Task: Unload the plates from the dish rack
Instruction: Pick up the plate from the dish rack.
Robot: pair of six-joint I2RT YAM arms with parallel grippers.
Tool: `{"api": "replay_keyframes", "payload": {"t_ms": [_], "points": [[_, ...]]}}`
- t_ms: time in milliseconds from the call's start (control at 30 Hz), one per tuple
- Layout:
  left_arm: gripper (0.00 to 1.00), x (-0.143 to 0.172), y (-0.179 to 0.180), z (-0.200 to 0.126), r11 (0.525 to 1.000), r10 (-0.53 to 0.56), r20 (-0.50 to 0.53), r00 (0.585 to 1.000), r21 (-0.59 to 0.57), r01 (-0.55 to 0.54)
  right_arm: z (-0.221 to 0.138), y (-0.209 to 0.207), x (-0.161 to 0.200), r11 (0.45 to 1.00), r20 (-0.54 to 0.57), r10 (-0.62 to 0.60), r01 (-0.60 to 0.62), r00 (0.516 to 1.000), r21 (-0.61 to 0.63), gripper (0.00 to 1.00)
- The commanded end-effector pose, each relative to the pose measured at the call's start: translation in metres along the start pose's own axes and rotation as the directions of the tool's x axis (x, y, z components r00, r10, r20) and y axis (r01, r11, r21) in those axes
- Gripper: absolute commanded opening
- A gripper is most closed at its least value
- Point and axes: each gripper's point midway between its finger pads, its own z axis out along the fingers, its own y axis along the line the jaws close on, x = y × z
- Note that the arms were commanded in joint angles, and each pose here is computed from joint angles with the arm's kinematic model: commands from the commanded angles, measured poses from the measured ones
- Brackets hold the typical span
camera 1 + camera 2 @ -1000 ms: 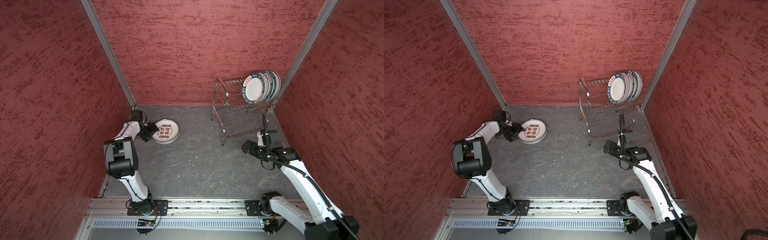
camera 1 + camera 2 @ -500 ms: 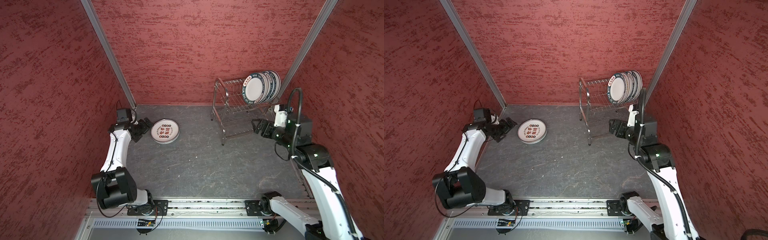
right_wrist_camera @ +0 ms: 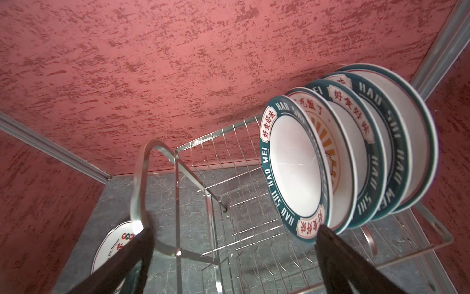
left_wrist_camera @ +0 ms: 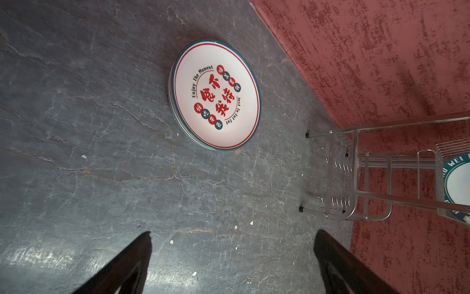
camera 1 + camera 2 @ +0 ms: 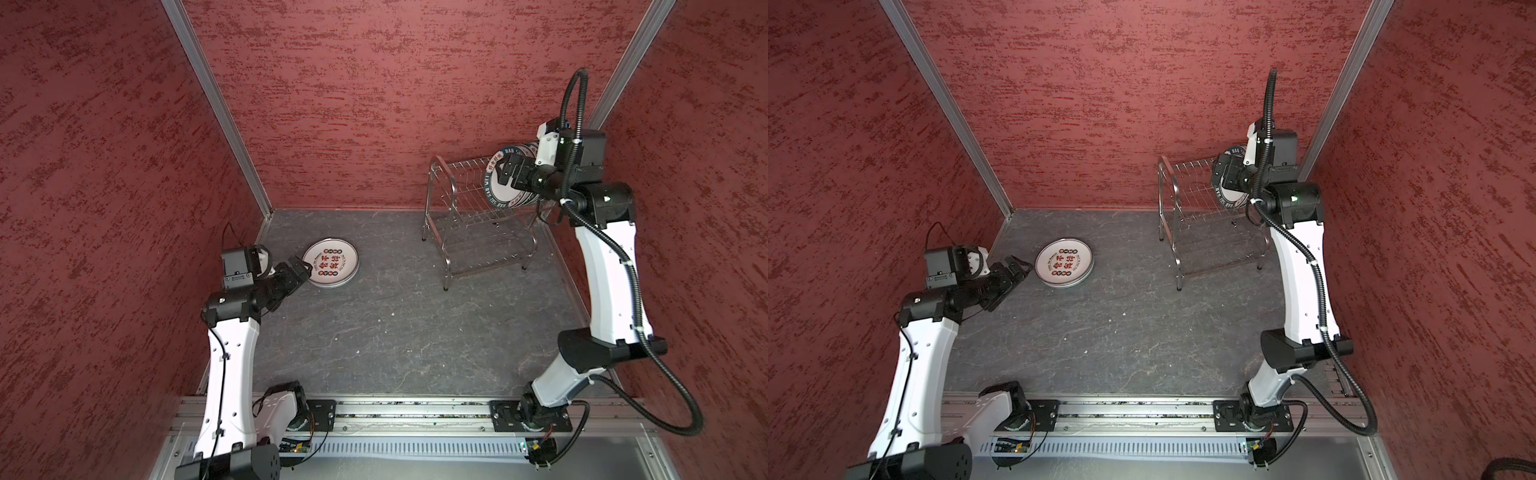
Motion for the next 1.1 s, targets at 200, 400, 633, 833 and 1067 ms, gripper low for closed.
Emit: {"api": "replay_keyframes", "payload": {"t_ms": [200, 400, 633, 833, 1067], "points": [[0.99, 0.023, 0.007, 0.023, 0.999, -0.038, -0.125, 0.991, 0.005, 0.039, 0.009, -0.018, 0.003, 1.000, -0.064, 0.016, -0.018, 0.998, -0.025, 0.99], [1.00, 0.019, 0.002, 0.025, 0.999, -0.033, -0.121, 0.992, 0.023, 0.037, 0.013, -0.027, 0.000, 1.000, -0.057, 0.023, -0.024, 0.998, -0.015, 0.99], [0.99, 0.022, 0.001, 0.028, 0.999, -0.032, -0.130, 0.991, 0.028, 0.036, 0.026, -0.034, 0.000, 1.000, -0.065, 0.022, -0.023, 0.998, -0.016, 0.99], [0.99, 0.026, 0.003, 0.030, 0.999, -0.040, -0.139, 0.990, 0.029, 0.045, 0.038, -0.040, 0.003, 1.000, -0.077, 0.021, -0.022, 0.997, -0.009, 0.99], [0.99, 0.027, 0.002, 0.029, 0.999, -0.037, -0.141, 0.989, 0.034, 0.042, 0.055, -0.045, 0.011, 1.000, -0.102, 0.023, -0.024, 0.994, -0.005, 0.92]]}}
